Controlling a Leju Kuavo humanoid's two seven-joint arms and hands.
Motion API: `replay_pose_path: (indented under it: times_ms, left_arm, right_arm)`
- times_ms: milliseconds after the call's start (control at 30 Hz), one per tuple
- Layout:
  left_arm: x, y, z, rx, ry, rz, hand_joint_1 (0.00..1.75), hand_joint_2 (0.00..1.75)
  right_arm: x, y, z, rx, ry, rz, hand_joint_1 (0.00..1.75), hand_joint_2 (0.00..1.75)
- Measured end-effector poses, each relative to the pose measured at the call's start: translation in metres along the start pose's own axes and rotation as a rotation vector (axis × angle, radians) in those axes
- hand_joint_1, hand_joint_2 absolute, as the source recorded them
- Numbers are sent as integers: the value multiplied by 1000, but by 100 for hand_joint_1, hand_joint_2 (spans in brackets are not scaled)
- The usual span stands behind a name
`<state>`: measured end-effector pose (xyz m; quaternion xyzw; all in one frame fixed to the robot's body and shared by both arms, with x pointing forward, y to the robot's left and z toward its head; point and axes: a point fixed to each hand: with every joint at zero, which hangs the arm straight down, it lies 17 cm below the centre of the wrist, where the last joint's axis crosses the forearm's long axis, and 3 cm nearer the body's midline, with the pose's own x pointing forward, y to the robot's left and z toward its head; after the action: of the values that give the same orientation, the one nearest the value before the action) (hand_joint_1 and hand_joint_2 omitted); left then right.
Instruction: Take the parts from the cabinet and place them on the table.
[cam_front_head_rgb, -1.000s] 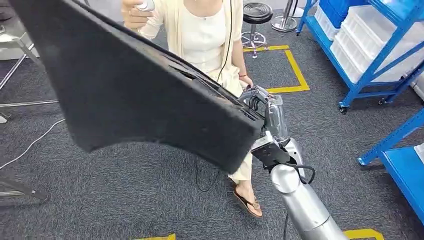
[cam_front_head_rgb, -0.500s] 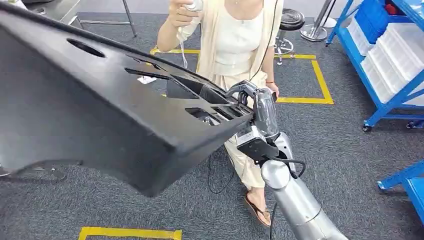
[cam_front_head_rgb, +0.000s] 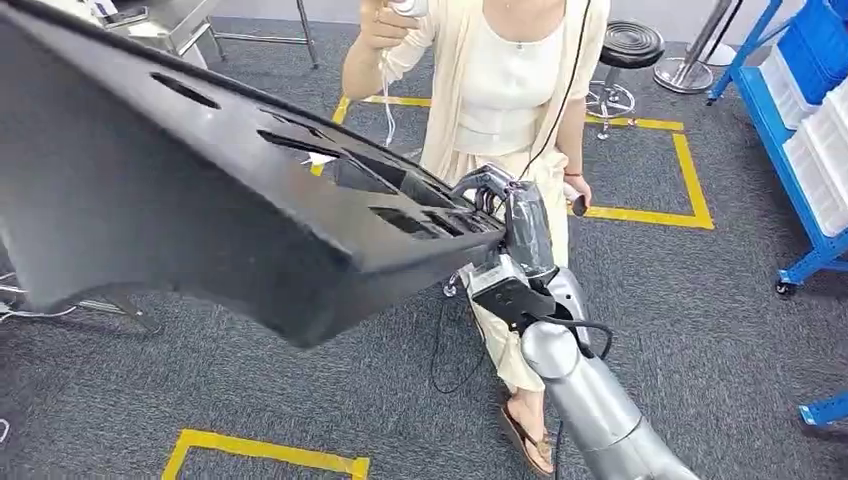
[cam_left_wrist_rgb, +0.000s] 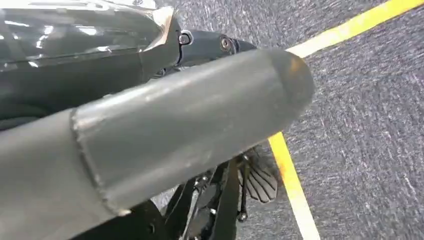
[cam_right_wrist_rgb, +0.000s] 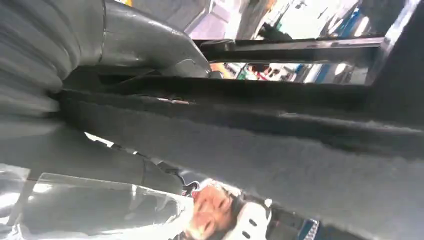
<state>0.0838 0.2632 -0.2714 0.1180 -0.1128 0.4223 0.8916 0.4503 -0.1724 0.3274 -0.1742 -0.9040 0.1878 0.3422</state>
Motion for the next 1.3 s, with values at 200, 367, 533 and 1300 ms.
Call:
replay_pose_path:
  times_ms: [200, 367, 533, 1300]
  left_arm:
    - [1, -1, 0, -7, -4, 1, 0, 0]
    - [1, 0, 0, -7, -7, -1, 0, 0]
    - [4, -3, 0, -8, -11, 1, 0, 0]
    - [8, 2, -2, 1, -23, -4, 0, 0]
  right_arm:
    - [0, -1, 0, -2, -1, -4, 175, 175]
    - [0, -3, -2, -5, -5, 0, 175, 175]
    - [-2, -2, -1, 1, -9, 3, 175, 175]
    - [1, -3, -18, -12, -53, 49, 175, 175]
